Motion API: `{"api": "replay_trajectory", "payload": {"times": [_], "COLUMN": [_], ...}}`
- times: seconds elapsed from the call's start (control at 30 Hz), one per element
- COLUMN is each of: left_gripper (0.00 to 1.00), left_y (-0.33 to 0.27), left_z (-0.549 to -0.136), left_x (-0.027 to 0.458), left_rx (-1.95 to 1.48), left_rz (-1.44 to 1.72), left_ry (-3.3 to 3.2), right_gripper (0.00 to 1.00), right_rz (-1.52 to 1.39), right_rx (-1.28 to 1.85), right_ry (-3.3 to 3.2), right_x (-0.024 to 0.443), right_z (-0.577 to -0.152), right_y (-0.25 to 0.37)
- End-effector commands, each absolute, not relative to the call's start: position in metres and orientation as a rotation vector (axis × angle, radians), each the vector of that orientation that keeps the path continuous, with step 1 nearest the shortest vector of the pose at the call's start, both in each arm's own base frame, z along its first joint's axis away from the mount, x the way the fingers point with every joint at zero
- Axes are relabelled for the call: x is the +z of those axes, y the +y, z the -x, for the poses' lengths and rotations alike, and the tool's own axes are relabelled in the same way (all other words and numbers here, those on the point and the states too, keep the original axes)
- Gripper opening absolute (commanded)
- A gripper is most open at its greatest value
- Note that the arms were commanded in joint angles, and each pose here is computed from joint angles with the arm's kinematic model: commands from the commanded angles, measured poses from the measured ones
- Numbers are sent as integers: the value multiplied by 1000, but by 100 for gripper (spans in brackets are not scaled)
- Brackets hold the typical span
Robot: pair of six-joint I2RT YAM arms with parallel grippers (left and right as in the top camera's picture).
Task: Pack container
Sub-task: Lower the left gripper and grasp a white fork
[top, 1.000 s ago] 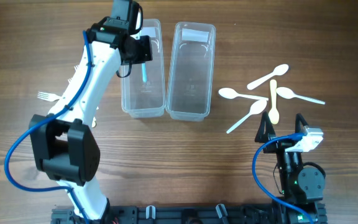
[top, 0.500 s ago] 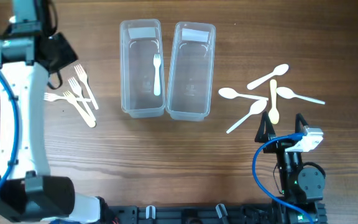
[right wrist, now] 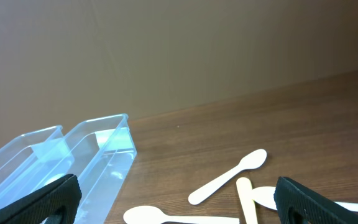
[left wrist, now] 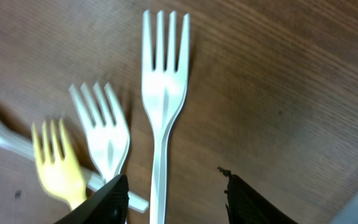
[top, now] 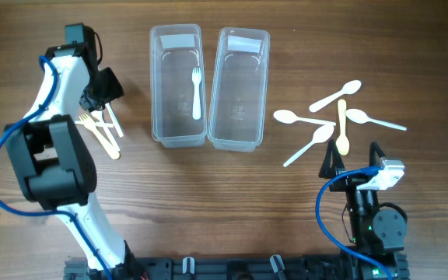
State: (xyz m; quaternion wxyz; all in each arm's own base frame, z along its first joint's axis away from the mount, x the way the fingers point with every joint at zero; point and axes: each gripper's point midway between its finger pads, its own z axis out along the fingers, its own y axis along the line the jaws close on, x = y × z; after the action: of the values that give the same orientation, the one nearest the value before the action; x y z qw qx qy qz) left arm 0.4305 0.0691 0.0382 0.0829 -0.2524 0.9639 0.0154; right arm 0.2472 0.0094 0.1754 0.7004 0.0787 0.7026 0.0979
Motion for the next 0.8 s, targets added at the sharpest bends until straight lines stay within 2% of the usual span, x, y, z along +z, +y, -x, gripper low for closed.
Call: {"api": "replay_trajectory", "payload": {"times": [0.0,0.2,0.23,0.33,0.77], "left_gripper": [52,51,48,44,46], "left_y": [69,72,72,72,68], "left_z": [-439,-456,-456,-455,-431], "left_x": [23,26,26,26,-4], "left_rx": [49,45,44,45,50], "left_rz": [555,537,538,539,550], "left_ry": [2913,2844,2843,2850,2912], "right_gripper": [100,100,100,100,100], "right_rz": [-197,-197,-197,-197,-197], "right_rx": [220,220,220,220,220], "right_ry": [1550,1550,1550,1550,1550], "right_x": [178,178,178,178,178], "right_z": [-247,-247,-247,-247,-247], "right_y": [7,7,7,7,7]}}
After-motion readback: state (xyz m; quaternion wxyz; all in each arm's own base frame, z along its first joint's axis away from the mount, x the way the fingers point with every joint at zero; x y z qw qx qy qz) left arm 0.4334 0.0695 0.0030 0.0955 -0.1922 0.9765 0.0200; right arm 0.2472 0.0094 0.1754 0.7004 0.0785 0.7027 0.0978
